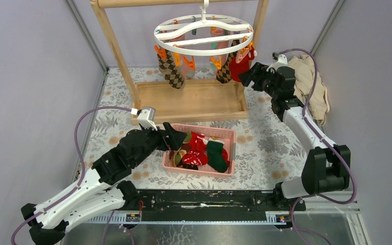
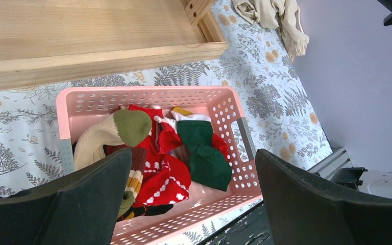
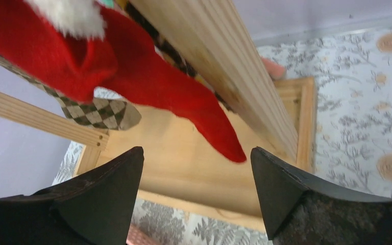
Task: Remove the socks clipped to the hanger
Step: Remove the sock from the hanger.
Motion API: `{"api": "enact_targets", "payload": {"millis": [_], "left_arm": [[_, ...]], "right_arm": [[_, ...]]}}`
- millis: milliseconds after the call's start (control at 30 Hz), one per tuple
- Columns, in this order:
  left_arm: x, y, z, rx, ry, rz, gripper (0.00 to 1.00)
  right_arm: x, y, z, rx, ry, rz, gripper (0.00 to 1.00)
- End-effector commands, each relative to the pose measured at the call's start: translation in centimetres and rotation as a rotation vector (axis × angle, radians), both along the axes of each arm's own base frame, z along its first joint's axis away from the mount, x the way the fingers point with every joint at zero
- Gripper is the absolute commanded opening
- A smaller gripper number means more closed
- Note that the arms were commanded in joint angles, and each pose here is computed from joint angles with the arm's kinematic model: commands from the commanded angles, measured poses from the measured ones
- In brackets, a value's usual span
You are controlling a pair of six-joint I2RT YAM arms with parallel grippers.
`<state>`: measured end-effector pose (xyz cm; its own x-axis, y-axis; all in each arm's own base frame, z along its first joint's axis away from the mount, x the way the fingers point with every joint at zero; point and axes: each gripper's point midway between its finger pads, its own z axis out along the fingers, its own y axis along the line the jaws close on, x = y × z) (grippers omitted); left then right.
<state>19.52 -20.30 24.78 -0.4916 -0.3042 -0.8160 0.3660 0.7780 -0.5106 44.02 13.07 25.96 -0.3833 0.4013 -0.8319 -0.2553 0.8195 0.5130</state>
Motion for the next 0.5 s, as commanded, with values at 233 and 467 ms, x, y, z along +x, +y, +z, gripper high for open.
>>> {"api": "enact_targets", "payload": {"millis": [233,467], "left_arm": [[-0.2,0.3,1.6,-0.025,-0.021,0.007,0.99],[0.1,0.2,1.5,-0.013,-0.018,0.012,0.99]], "right_arm": [[3.7,1.6,5.3,0.073,-0.208,0.051,0.80],[3.3,2.7,4.6,0.111,-0.195,0.114,0.45]]}}
